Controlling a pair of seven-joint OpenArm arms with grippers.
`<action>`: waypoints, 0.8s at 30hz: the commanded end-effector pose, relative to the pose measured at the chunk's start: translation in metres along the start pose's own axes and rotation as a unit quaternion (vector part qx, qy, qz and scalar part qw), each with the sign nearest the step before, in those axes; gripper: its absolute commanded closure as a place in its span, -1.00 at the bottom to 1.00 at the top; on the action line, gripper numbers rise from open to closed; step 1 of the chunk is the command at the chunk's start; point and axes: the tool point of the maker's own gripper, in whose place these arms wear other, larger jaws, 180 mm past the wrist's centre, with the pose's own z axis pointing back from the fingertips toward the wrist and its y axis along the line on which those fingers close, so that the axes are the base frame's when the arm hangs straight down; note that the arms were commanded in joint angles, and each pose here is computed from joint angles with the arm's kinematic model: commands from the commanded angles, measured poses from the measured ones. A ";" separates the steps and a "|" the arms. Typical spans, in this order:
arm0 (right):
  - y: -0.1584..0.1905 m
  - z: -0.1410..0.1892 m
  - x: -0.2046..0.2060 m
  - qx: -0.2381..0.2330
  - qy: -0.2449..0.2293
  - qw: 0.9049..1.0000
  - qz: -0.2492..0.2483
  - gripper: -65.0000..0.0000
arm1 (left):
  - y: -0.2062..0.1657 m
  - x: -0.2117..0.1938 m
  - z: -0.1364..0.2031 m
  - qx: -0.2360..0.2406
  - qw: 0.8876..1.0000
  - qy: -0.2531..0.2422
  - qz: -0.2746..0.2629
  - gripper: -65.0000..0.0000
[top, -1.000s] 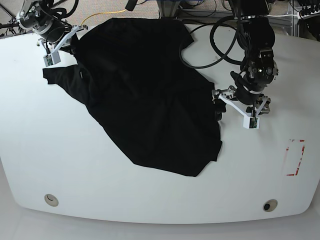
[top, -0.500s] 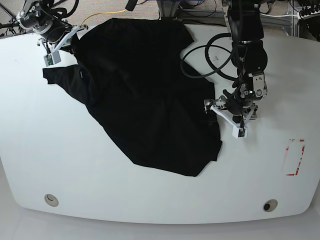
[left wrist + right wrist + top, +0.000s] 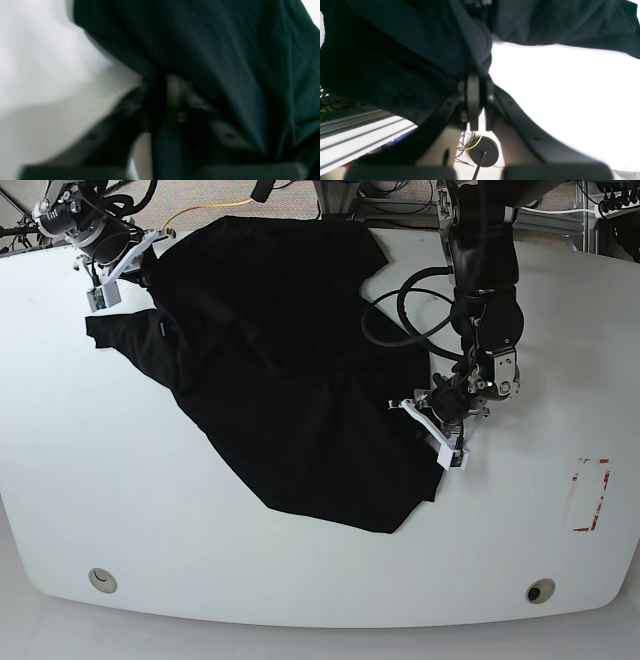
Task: Fold the T-shirt properly
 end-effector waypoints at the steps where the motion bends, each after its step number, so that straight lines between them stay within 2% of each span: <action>1: 0.002 0.004 0.004 0.002 -0.012 1.000 0.003 1.00 | -0.003 0.007 0.004 -0.005 1.000 0.002 -0.021 0.94; 9: 0.007 0.004 -0.005 -0.002 -0.019 0.999 -0.032 1.00 | 0.010 0.025 0.055 0.024 0.994 -0.036 -0.097 0.95; 11: 0.007 0.003 -0.003 -0.002 -0.021 0.999 -0.032 1.00 | 0.023 0.023 0.078 0.050 0.991 -0.022 -0.124 0.95; 16: 0.008 -0.004 0.014 0.002 -0.043 0.999 -0.025 1.00 | 0.036 0.013 0.108 0.081 0.986 -0.009 -0.142 0.95; 20: 0.007 -0.008 0.016 0.004 -0.026 0.999 -0.020 1.00 | 0.048 -0.011 0.139 0.100 0.980 0.009 -0.171 0.94; 24: 0.006 -0.013 0.027 0.004 -0.023 1.000 -0.012 1.00 | 0.055 -0.043 0.157 0.108 0.977 0.051 -0.179 0.94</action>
